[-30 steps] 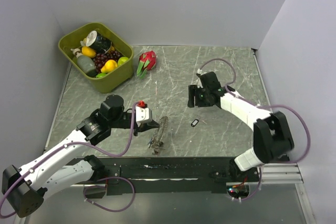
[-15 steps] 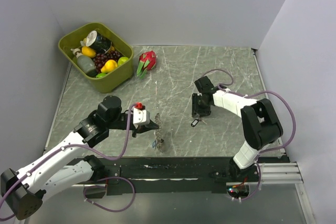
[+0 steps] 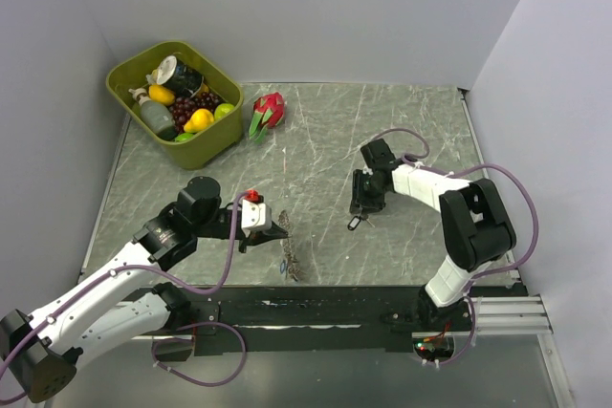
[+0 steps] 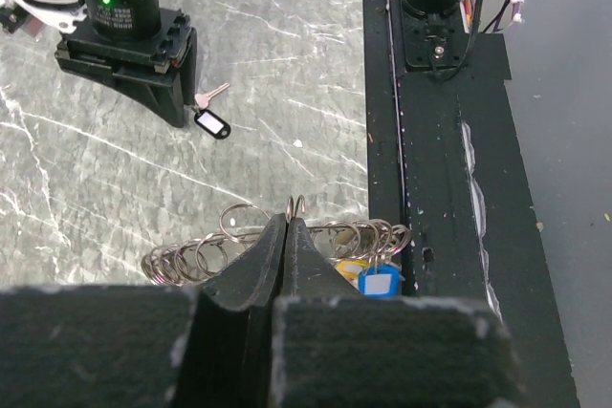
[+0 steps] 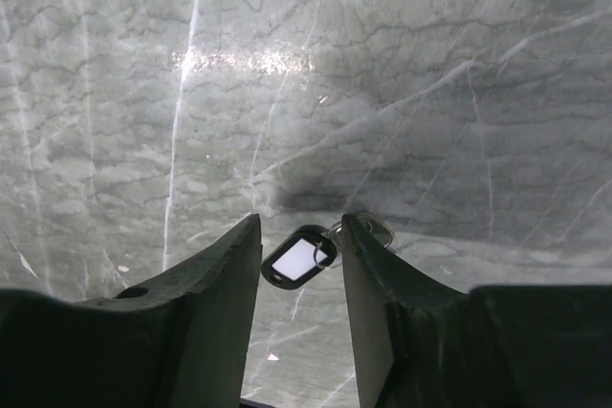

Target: Put the keys on the keyring

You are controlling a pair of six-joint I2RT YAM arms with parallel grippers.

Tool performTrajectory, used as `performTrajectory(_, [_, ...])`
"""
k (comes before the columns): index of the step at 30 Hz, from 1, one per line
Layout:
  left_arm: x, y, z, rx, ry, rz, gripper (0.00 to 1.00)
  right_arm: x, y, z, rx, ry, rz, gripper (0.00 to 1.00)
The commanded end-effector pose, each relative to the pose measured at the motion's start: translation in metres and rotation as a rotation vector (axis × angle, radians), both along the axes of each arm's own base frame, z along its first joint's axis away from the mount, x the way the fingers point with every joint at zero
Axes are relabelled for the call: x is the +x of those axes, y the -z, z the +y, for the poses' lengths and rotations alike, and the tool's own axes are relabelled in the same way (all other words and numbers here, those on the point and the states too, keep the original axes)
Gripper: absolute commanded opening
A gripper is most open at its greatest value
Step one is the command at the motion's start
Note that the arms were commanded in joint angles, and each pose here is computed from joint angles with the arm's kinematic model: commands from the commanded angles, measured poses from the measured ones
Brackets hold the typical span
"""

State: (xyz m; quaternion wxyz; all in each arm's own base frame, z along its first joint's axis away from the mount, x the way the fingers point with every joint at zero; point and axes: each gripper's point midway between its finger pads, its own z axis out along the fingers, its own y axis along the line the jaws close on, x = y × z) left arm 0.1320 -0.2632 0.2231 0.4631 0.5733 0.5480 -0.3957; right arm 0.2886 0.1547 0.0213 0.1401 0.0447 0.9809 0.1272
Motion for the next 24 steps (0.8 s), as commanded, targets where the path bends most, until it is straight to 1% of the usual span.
performTrajectory(1, [0.002, -0.013, -0.004, -0.038, 0.023, -0.054, 0.01, 0.008, -0.026, -0.006, -0.010, 0.000, -0.102, 0.49])
performTrajectory(4, [0.001, -0.010, -0.004, -0.032, 0.026, -0.048, 0.01, 0.007, -0.033, -0.012, -0.033, 0.001, -0.108, 0.52])
performTrajectory(6, [0.002, -0.011, -0.005, -0.034, 0.026, -0.048, 0.01, 0.006, -0.036, -0.015, -0.041, 0.005, -0.114, 0.56])
performTrajectory(7, [0.002, -0.010, -0.005, -0.030, 0.027, -0.044, 0.01, 0.004, -0.035, -0.014, -0.040, 0.004, -0.109, 0.61])
performTrajectory(8, [0.002, -0.010, -0.005, -0.032, 0.026, -0.047, 0.01, 0.002, -0.034, -0.014, -0.035, 0.005, -0.098, 0.63])
performTrajectory(12, [0.002, -0.009, -0.004, -0.027, 0.023, -0.043, 0.01, -0.006, -0.020, -0.016, -0.047, 0.012, -0.048, 0.63])
performTrajectory(17, [0.003, -0.010, -0.004, -0.030, 0.020, -0.048, 0.01, -0.007, -0.009, -0.014, -0.026, 0.016, -0.013, 0.57])
performTrajectory(18, [0.002, -0.009, -0.005, -0.029, 0.024, -0.043, 0.01, -0.007, -0.009, -0.012, -0.014, 0.009, -0.015, 0.53])
performTrajectory(19, [0.002, -0.008, -0.005, -0.027, 0.024, -0.041, 0.01, -0.006, -0.008, -0.012, -0.013, 0.011, -0.012, 0.42])
performTrajectory(24, [0.003, -0.009, -0.005, -0.028, 0.023, -0.045, 0.01, -0.003, -0.001, -0.007, 0.003, 0.001, 0.012, 0.40])
